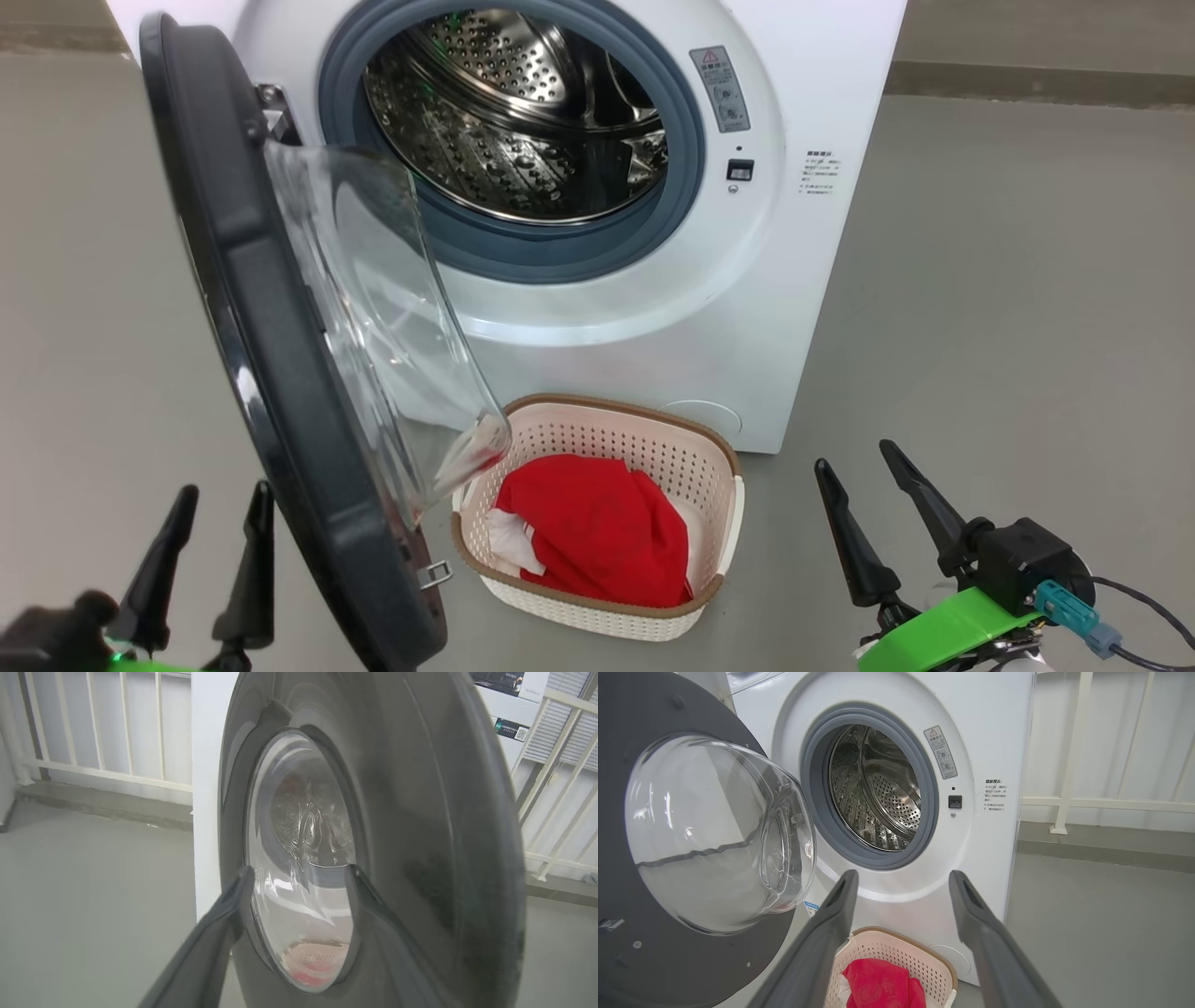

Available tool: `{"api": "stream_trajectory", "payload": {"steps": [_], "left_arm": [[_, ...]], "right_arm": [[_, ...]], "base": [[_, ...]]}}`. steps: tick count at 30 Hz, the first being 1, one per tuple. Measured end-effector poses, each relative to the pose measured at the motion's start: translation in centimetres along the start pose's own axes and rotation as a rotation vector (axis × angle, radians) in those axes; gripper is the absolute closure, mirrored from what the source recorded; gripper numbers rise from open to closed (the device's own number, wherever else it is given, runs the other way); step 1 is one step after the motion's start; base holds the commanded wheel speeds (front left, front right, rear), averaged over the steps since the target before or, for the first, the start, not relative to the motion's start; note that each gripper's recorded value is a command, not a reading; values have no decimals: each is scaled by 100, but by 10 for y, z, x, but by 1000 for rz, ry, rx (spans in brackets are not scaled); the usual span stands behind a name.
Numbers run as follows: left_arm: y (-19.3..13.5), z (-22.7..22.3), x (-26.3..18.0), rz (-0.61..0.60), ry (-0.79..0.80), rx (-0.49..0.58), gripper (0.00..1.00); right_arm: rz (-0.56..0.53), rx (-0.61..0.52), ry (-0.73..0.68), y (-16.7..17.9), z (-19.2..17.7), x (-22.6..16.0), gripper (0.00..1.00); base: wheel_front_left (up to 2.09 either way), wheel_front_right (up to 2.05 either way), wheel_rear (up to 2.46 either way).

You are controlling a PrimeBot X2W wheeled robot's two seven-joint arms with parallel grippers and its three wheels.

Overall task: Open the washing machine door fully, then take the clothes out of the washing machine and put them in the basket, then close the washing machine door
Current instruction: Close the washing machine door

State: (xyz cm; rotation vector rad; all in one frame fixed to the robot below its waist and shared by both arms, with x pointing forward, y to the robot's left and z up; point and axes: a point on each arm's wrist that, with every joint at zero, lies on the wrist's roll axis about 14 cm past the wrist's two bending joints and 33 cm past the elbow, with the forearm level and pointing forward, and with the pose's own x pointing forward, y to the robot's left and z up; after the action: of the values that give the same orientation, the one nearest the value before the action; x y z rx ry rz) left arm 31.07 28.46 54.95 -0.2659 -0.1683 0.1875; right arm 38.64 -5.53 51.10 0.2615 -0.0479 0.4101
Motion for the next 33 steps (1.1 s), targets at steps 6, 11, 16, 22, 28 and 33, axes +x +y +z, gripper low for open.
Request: {"api": "stream_trajectory", "payload": {"steps": [6,11,16,22,28,33], "left_arm": [[8,-18,-4,9,6,139,0],[14,-40,-10,51,62,136,0],[16,-49,-17,81,84,120,0],[25,-59,-26,123,113,128,0],[32,-58,-29,151,109,129,0],[35,-59,-31,159,114,133,0]], "right_arm": [[-6,5,7,-2,-3,0,0],[-15,7,9,-5,-4,-1,0],[-18,10,11,-5,-4,0,0],[-18,13,21,-6,-8,1,0],[-19,11,20,-6,-8,1,0],[-19,10,17,-6,-6,1,0]], "base": [[0,0,0],[0,0,0],[0,0,0],[0,0,0],[0,0,0],[0,0,0]]}}
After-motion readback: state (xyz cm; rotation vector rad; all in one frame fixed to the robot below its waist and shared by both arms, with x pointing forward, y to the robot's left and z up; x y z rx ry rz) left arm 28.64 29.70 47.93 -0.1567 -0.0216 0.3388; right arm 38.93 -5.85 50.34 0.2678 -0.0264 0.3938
